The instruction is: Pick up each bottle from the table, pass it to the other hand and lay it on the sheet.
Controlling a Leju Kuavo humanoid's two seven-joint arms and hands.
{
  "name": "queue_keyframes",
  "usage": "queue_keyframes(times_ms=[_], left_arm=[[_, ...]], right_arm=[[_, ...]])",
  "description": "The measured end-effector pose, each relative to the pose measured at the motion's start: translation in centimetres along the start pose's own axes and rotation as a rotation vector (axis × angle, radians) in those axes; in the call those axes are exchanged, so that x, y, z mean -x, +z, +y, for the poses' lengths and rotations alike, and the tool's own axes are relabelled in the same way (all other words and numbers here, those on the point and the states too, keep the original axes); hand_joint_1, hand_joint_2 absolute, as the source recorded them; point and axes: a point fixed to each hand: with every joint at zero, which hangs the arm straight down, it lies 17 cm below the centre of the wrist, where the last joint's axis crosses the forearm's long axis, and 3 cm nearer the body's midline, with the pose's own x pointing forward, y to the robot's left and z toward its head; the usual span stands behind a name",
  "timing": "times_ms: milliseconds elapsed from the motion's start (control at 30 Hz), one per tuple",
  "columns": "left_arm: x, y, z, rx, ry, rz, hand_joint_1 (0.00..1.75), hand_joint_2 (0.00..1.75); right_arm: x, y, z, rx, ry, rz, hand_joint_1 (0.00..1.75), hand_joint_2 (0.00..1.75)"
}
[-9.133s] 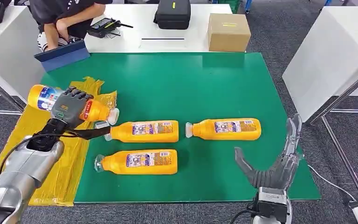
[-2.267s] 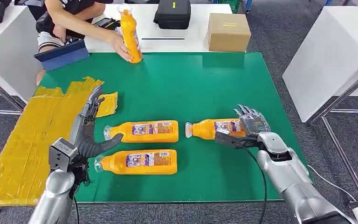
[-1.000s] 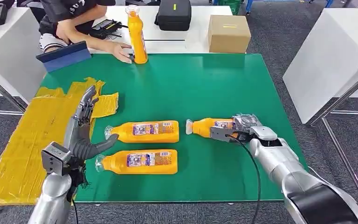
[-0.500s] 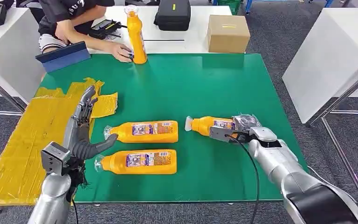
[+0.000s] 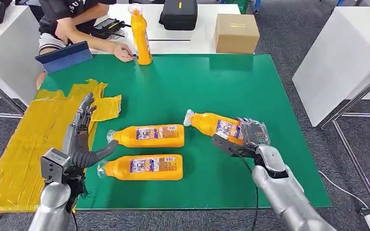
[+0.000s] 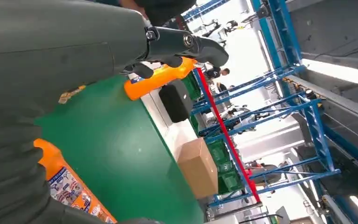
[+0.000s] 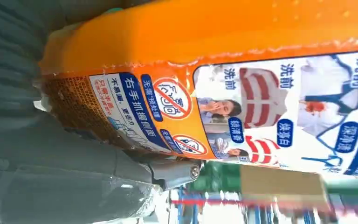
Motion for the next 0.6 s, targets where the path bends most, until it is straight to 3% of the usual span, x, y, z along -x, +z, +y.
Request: queue_keyframes(times_ms=[200, 367, 600], left_arm=[[0.0, -0.4, 0.0, -0.007, -0.006, 0.01, 0.0, 1.75], [0.0, -0.8, -0.4, 0.005, 0.002, 0.027, 0.0, 1.75], [-0.2, -0.5, -1.8, 0.04, 0.082, 0.047, 0.0, 1.75]], right_arm=[[-3.0, 2.5, -6.7, 0.234, -0.116, -0.081, 1.75, 1.75], [-5.2, 4.5, -11.2, 0.412, -0.309, -0.161, 1.75, 1.75], [-6.7, 6.0, -11.6, 0.464, -0.568, -0.23, 1.75, 1.75]])
